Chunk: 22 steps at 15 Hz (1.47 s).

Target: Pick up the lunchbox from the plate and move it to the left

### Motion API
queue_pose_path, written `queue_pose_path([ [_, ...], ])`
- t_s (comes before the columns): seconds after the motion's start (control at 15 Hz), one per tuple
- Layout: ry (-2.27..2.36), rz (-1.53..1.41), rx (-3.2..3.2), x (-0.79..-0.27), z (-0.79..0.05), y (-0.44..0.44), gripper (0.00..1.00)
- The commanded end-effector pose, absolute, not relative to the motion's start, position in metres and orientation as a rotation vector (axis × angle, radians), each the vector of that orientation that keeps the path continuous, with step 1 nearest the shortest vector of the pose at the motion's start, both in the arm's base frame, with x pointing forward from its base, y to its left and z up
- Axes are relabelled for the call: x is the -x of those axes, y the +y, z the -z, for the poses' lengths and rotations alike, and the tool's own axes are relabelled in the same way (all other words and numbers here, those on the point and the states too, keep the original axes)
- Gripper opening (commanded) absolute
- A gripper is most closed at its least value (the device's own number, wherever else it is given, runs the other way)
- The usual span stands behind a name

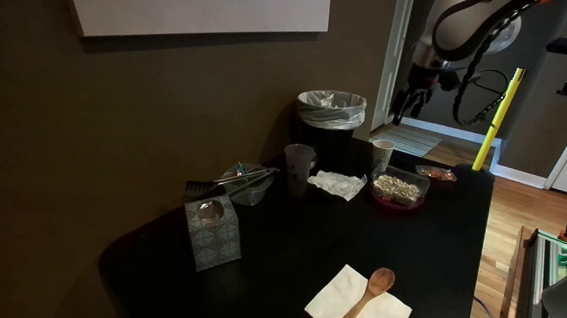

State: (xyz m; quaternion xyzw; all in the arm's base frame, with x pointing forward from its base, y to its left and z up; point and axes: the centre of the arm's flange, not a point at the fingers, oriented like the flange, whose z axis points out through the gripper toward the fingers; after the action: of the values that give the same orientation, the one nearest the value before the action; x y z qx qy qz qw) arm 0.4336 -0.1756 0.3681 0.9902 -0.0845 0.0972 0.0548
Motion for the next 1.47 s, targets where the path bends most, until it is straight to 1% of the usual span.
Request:
queue_pose_path([
  [0.0, -0.054, -0.128, -2.998, -0.474, -0.315, -0.209, 1.00],
  [0.33, 0.026, 0.129, -3.026, -0.486, -0.251, -0.205, 1.00],
  [0.4, -0.012, 0.030, -3.024, -0.468, -0.266, -0.200, 1.00],
  [0.6, 0.003, 0.094, -3.027, -0.476, -0.248, -0.200, 1.00],
  [0.8, 0.068, 0.024, -3.010, -0.477, -0.223, -0.199, 1.00],
  [1.4, 0.091, 0.191, -3.031, -0.457, -0.154, -0.201, 1.00],
])
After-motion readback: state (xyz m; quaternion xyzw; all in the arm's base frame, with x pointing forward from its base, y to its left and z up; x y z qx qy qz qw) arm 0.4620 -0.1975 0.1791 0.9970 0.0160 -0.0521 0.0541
